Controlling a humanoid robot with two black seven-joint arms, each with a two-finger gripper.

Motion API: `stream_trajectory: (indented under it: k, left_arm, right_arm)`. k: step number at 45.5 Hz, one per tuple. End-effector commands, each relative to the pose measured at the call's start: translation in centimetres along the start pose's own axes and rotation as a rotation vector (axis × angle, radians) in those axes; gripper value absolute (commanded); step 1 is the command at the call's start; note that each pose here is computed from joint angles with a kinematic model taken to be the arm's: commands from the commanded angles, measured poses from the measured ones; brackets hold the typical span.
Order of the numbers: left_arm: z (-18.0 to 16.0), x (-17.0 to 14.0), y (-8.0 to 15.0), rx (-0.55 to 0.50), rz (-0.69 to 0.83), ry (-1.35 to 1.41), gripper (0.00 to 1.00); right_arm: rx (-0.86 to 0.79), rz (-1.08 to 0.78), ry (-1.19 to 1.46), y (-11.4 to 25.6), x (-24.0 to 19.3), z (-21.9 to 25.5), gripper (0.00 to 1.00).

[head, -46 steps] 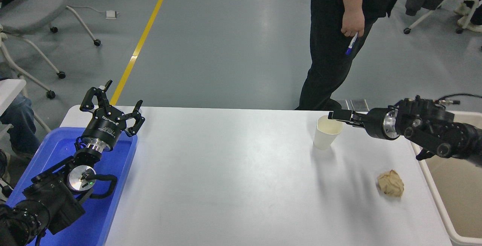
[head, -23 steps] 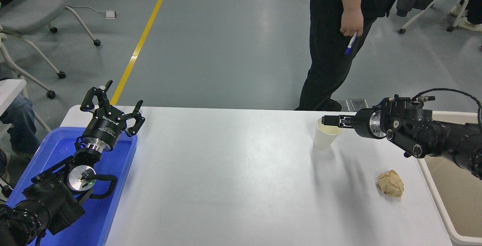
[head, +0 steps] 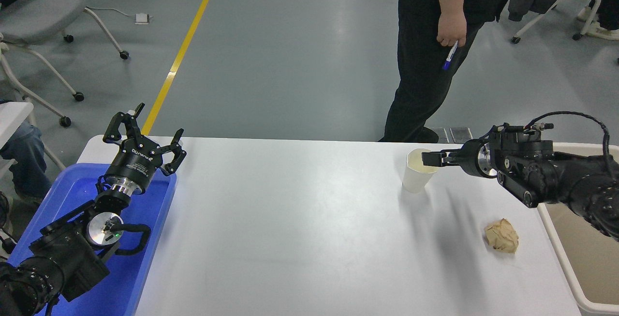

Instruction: Dispose of the paper cup in the dustbin

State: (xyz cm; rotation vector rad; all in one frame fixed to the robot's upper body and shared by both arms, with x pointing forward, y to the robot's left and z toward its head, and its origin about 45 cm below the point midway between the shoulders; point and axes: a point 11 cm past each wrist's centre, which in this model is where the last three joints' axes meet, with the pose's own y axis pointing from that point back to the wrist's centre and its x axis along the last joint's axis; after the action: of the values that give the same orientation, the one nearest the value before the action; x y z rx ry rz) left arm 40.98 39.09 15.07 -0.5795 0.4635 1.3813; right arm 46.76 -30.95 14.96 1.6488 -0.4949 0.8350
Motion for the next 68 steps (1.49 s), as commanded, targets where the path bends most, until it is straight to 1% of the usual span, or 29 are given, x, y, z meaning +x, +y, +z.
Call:
stream_trajectory:
  k: [1,8,16,22,27,32,34,38,41,44,46,48,50,51,53,56,58,61,64,65,68]
  left_arm:
    - [0.0,0.0,0.0,0.002,-0.001,-0.001,1.0]
    - [0.0,0.0,0.0,-0.001,0.0,0.0,1.0]
    - [0.0,0.0,0.0,-0.001,0.0,0.0,1.0]
    - [0.0,0.0,0.0,0.001,0.0,0.0,1.0]
    - [0.0,0.0,0.0,-0.001,0.0,0.0,1.0]
    - [0.0,0.0,0.0,0.001,0.0,0.0,1.0]
    - [0.0,0.0,0.0,0.001,0.0,0.0,1.0]
    - [0.0,0.0,0.0,-0.001,0.0,0.0,1.0]
    - [0.0,0.0,0.0,-0.001,0.0,0.0,1.0]
    - [0.0,0.0,0.0,0.001,0.0,0.0,1.0]
    - [0.0,0.0,0.0,-0.001,0.0,0.0,1.0]
    - [0.0,0.0,0.0,0.001,0.0,0.0,1.0]
    - [-0.1,0.0,0.0,0.001,-0.001,0.001,1.0]
    - [0.0,0.0,0.0,-0.001,0.0,0.0,1.0]
    - [0.0,0.0,0.0,-0.001,0.0,0.0,1.0]
    - [0.0,0.0,0.0,-0.001,0.0,0.0,1.0]
    - [0.0,0.0,0.0,0.001,0.0,0.0,1.0]
    - [0.0,0.0,0.0,-0.001,0.0,0.0,1.0]
    - [0.0,0.0,-0.1,-0.001,-0.001,0.0,1.0]
    - [0.0,0.0,0.0,0.001,0.0,0.0,1.0]
    - [0.0,0.0,0.0,0.001,0.0,0.0,1.0]
  right_arm:
    - [0.007,0.029,-0.019,-0.8,-0.8,-0.9,1.0]
    - [0.002,0.026,-0.037,-1.1,-1.9,-0.9,1.0]
    - [0.006,0.031,-0.068,-1.2,-2.2,-1.0,1.0]
    - [-0.007,0.035,-0.066,-1.1,-2.2,-0.5,0.91]
    - [-0.011,0.031,-0.061,-1.0,-2.3,-0.3,0.81]
    - [-0.012,0.028,-0.059,-1.0,-2.3,-0.3,0.79]
    - [-0.012,0.027,-0.058,-1.0,-2.2,-0.3,0.74]
    - [-0.012,0.026,-0.057,-1.0,-2.3,-0.3,0.7]
    - [-0.012,0.023,-0.056,-1.0,-2.4,-0.3,0.63]
    - [-0.013,0.019,-0.056,-1.0,-2.4,-0.3,0.6]
    - [-0.015,0.017,-0.054,-1.0,-2.5,-0.2,0.51]
    - [-0.013,0.016,-0.054,-1.0,-2.5,-0.3,0.46]
    - [-0.014,0.013,-0.052,-1.0,-2.6,-0.3,0.45]
    - [-0.015,0.014,-0.052,-1.0,-2.6,-0.2,0.44]
    - [-0.015,0.01,-0.052,-1.0,-2.6,-0.2,0.36]
    - [-0.017,0.009,-0.051,-1.0,-2.6,-0.1,0.33]
    - [-0.017,0.006,-0.052,-1.0,-2.6,-0.1,0.26]
    - [-0.017,0.004,-0.048,-1.0,-2.6,-0.1,0.11]
    - [-0.017,0.002,-0.047,-1.0,-2.5,-0.2,0.02]
    - [-0.017,0.002,-0.047,-1.0,-2.5,-0.2,0.0]
    - [-0.018,-0.004,-0.039,-1.0,-2.6,-0.2,0.0]
